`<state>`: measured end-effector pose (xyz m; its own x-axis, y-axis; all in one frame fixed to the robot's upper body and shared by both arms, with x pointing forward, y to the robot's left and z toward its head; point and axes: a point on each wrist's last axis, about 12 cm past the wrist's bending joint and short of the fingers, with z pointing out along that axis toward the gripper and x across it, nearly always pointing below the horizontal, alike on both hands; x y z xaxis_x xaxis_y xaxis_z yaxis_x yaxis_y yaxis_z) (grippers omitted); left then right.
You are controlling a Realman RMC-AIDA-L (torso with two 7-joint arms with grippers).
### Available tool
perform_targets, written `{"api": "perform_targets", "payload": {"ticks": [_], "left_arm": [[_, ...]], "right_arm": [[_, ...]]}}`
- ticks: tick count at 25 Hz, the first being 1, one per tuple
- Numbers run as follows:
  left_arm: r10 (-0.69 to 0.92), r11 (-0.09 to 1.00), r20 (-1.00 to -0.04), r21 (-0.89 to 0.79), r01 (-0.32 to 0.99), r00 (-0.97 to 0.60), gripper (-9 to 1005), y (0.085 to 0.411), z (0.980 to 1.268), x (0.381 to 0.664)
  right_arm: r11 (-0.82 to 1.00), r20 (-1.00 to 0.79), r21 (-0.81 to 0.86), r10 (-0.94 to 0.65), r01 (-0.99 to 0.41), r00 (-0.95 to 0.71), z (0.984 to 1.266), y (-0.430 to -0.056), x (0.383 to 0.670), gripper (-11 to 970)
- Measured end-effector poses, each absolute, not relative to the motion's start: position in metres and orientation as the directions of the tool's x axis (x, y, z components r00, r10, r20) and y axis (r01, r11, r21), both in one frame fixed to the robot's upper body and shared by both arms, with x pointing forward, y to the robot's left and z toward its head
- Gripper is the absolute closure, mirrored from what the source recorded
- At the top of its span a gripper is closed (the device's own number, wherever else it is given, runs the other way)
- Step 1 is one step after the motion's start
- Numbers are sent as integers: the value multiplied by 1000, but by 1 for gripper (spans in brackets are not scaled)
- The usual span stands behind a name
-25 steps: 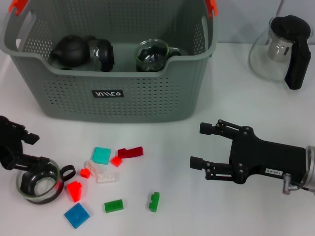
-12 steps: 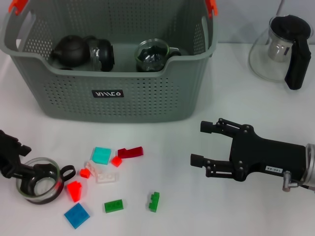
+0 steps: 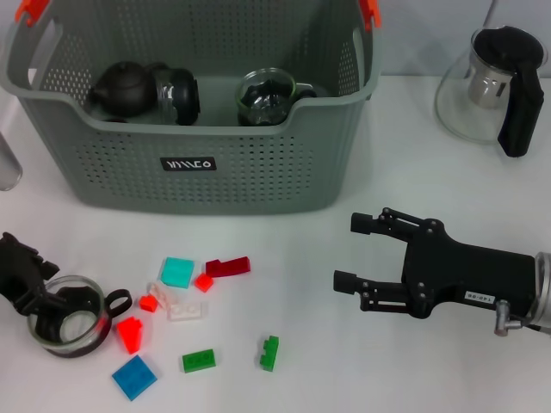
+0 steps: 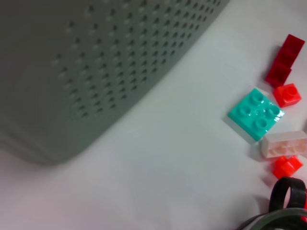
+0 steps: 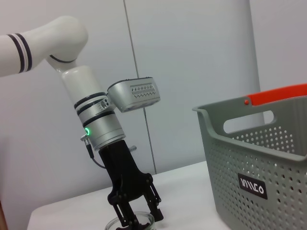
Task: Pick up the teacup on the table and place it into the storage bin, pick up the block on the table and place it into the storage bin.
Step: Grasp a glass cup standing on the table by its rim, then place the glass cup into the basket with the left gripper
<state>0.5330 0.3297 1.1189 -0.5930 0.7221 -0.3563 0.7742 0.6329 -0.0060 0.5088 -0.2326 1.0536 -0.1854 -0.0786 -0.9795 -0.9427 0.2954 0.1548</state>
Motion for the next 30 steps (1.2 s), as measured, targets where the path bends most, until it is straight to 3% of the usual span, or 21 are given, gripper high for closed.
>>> {"api": "perform_targets", "payload": {"ticks": [5,11,16,22,25,30], "left_arm": [[719,636,-356,-7,771,-597,374,329,1119,534],[723,633,-355,-7,774,-593,551,328,1121,535],[721,637,-355,3,771,-595,799,329,1123,534],[711,646,-371,7,763,-598,957,332,1125,534],[689,649,-420,-6,761,-591,956,335,1130,535],[553,639,-610,-127,759,-567,955,360,1143,534]], "right_arm": [[297,-979,156,-78,-942,-187,1053,-233,508,49],[294,-980,156,-77,-943,-186,1054,-233,508,49],[294,-980,156,-77,-943,-186,1054,-233,508,49],[291,-980,154,-77,-944,-184,1054,-233,508,50],[291,-980,154,-77,-944,-184,1054,-233,508,50],[292,-980,156,-74,-944,-185,1054,-234,508,50]]}}
